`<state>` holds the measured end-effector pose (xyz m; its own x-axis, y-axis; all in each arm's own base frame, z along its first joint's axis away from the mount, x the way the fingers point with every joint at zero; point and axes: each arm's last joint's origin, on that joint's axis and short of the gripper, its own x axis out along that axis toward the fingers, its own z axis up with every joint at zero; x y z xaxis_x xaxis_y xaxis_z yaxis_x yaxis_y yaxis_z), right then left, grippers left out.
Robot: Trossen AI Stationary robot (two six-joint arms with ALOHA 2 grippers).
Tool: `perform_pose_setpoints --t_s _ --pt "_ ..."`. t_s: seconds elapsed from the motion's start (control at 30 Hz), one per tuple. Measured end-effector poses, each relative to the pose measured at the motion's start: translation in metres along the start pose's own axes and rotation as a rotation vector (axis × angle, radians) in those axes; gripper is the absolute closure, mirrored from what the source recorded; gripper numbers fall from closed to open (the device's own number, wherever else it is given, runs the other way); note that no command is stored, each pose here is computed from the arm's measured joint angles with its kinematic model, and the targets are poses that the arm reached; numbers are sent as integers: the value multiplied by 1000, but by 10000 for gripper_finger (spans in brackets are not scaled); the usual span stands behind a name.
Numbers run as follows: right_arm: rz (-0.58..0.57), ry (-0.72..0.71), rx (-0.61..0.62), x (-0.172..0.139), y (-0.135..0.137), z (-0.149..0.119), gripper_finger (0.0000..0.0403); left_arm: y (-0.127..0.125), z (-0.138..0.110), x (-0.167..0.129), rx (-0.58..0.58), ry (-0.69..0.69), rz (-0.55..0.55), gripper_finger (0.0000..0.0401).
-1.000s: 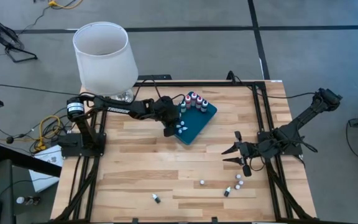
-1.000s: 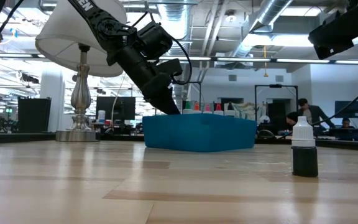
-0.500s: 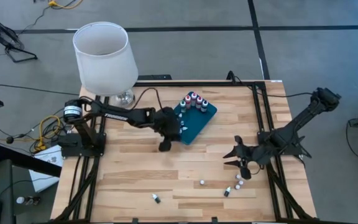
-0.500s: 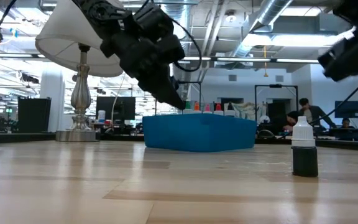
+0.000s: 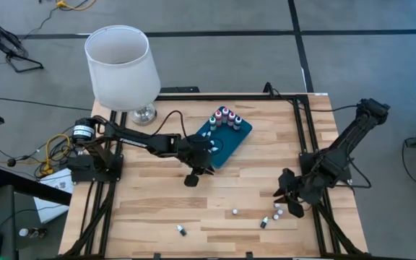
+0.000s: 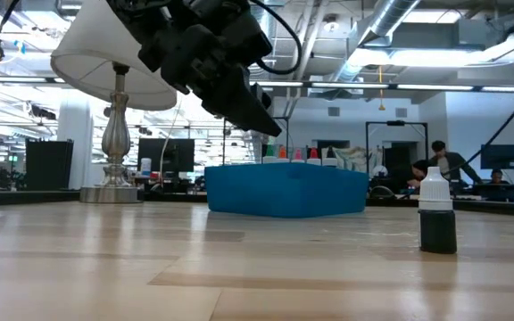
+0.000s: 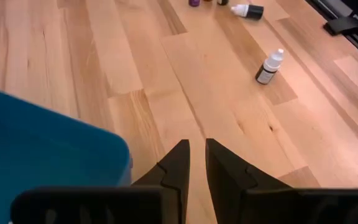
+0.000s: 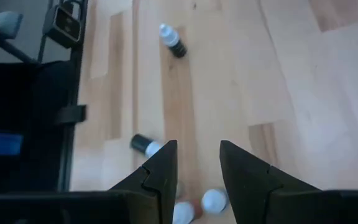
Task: Pick & Place food coloring
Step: Put the small purple food coloring bottle into the blue container
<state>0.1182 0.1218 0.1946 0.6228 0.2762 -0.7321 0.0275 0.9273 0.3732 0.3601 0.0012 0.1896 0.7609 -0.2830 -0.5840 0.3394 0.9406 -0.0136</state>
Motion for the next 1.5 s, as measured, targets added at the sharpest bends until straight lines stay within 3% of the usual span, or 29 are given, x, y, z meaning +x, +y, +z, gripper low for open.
perform_pose_setpoints --t_s 0.13,0.33,0.93,1.5 --pt "-65 73 5 -8 11 3 290 0 0 0 7 0 1 360" --pt "-97 198 86 6 16 -6 290 1 0 0 9 1 8 360" --pt "-185 280 38 33 17 -16 290 1 0 0 5 -4 9 360" --pt "-212 256 29 38 15 -13 290 1 0 0 -3 1 7 360"
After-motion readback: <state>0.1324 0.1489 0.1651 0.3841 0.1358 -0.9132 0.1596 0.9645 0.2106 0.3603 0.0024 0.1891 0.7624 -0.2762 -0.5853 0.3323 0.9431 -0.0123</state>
